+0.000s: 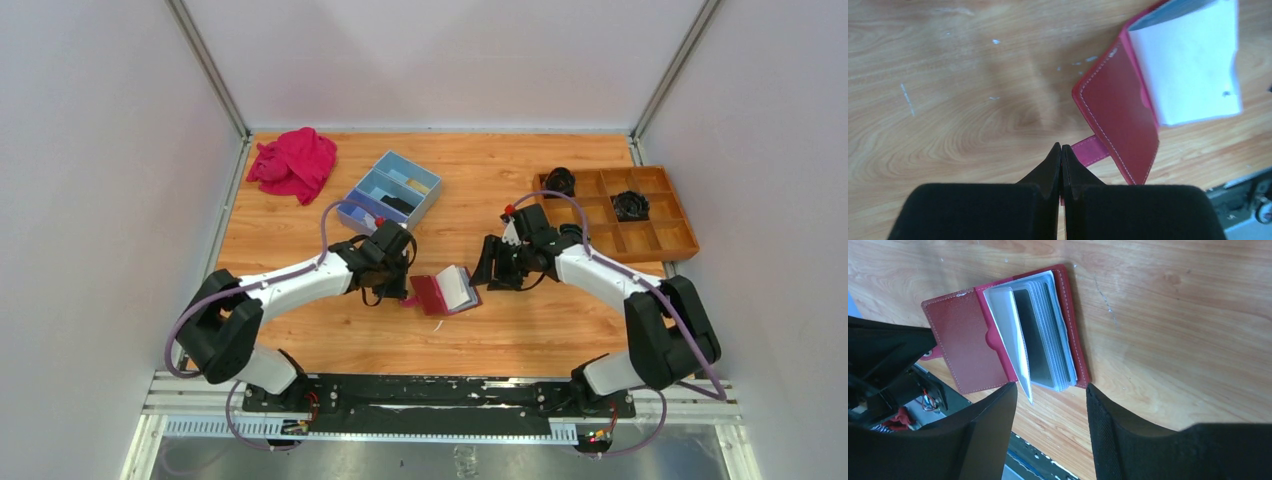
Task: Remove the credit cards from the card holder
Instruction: Open the card holder at the center of the board, then remove the credit card from the card holder.
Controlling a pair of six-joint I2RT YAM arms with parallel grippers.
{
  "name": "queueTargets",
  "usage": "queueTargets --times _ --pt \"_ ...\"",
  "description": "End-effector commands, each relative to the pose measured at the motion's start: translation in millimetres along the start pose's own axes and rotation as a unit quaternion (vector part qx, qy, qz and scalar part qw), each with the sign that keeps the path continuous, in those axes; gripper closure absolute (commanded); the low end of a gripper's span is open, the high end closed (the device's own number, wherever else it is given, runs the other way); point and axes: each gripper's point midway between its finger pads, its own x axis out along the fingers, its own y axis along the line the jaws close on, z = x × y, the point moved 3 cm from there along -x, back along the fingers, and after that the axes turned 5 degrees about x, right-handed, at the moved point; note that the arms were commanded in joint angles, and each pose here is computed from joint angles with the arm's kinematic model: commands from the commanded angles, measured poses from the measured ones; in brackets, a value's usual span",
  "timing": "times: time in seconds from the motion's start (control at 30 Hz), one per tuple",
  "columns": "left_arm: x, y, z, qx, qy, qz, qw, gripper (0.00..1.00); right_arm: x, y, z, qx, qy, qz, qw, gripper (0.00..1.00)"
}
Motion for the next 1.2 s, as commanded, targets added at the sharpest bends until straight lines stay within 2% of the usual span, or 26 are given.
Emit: queueTargets --times 0.0,0.07,0.27,0.37,0.73,0.97,1.13,1.17 --pt "12 25 -10 0.013 0.015 0.067 0.998 1.00 6 16 -4 -0.005 0.021 0.034 0.999 0.46" --pt "14 33 -13 0.018 0.022 0.090 0.996 1.00 8 17 -5 -0.006 0.024 0.034 0.999 0.54" --pt "19 39 -14 0.024 0.024 0.103 0.994 1.00 16 20 -10 -0.012 0.037 0.039 0.998 0.86" --pt "21 39 -13 0.027 0.026 0.106 0.994 1.00 21 24 -14 -0.018 0.049 0.041 0.998 0.98" --pt "17 33 3 0.037 0.009 0.103 0.994 1.00 35 57 -31 -0.066 0.083 0.071 0.992 1.00" --pt "-27 32 22 0.024 -0.037 0.104 0.994 0.49 53 69 -38 -0.085 0.105 0.066 0.989 1.00" --pt "-60 29 40 -0.013 -0.090 0.091 0.992 0.41 72 69 -39 -0.100 0.121 0.035 0.987 1.00" --pt "-66 27 43 -0.023 -0.100 0.083 0.991 0.36 75 69 -40 -0.103 0.123 0.028 0.987 1.00"
